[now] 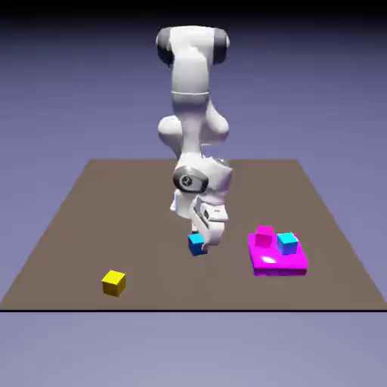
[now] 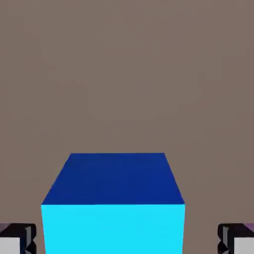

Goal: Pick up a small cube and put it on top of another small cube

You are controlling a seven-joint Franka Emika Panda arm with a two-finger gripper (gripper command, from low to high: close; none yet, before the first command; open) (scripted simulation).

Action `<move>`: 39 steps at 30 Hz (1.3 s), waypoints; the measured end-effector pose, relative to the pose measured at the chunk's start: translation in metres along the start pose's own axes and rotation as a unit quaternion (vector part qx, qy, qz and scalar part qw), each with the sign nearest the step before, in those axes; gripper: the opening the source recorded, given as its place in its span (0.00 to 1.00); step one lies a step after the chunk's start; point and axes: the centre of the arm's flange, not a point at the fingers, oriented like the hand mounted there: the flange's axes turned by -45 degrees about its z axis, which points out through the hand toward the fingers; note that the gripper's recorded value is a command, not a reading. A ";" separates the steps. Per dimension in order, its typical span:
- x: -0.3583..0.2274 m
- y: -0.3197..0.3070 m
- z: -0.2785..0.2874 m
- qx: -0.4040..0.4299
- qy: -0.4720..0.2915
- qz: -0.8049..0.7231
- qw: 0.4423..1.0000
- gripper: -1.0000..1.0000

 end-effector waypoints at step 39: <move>0.148 0.096 -0.206 -0.050 -0.001 -0.199 0.979 0.00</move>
